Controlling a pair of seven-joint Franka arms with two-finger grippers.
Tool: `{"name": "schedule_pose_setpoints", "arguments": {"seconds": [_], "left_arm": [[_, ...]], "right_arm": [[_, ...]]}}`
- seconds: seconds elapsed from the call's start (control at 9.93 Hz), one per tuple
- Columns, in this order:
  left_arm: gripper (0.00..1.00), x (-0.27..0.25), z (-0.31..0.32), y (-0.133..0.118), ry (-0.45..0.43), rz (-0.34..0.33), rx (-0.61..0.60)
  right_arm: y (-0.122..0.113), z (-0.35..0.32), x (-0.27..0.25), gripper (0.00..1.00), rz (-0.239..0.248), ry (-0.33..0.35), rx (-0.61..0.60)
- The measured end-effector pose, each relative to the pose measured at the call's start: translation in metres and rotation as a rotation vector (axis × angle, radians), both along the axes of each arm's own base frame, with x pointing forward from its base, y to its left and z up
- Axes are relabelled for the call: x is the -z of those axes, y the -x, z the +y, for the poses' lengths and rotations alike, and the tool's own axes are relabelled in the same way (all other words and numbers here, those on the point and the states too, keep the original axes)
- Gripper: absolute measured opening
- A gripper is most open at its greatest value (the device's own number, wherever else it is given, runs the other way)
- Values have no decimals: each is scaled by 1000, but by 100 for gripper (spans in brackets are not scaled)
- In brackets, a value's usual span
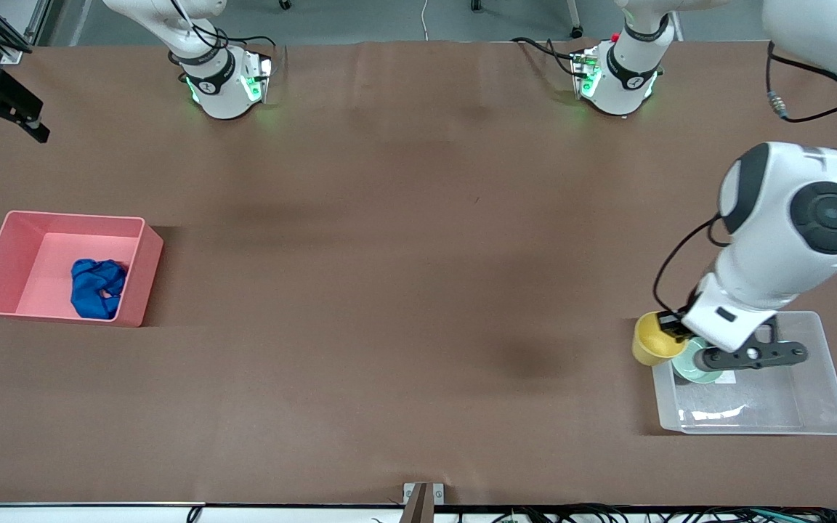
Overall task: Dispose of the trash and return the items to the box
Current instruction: 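Carry the yellow cup with the left gripper over the green bowl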
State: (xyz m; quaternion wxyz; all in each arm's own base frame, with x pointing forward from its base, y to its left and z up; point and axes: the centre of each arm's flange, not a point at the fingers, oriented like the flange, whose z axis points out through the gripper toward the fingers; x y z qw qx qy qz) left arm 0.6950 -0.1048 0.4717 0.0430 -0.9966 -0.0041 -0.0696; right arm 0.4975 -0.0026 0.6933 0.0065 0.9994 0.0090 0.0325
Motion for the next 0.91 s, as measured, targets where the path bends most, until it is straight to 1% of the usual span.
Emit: {"name": "schedule_pose_setpoints", "arguments": {"seconds": [0.1, 0.2, 0.3, 0.6, 0.81, 0.91], "left_arm": [[4, -1, 20, -2, -9, 6, 32], [4, -2, 41, -5, -17, 10, 63], [4, -4, 63, -7, -19, 12, 85], [4, 1, 135, -8, 10, 34, 117], [4, 25, 175, -11, 20, 61, 122], [4, 43, 188, -15, 41, 64, 115]], "right_arm": [[-8, 0, 6, 100, 14, -1, -2], [-12, 1, 13, 100, 35, -2, -4], [-12, 1, 15, 100, 43, -2, -5], [-11, -2, 3, 100, 24, -2, -1], [-11, -4, 0, 100, 19, -3, -10], [-11, -6, -2, 100, 15, -6, -14]]}}
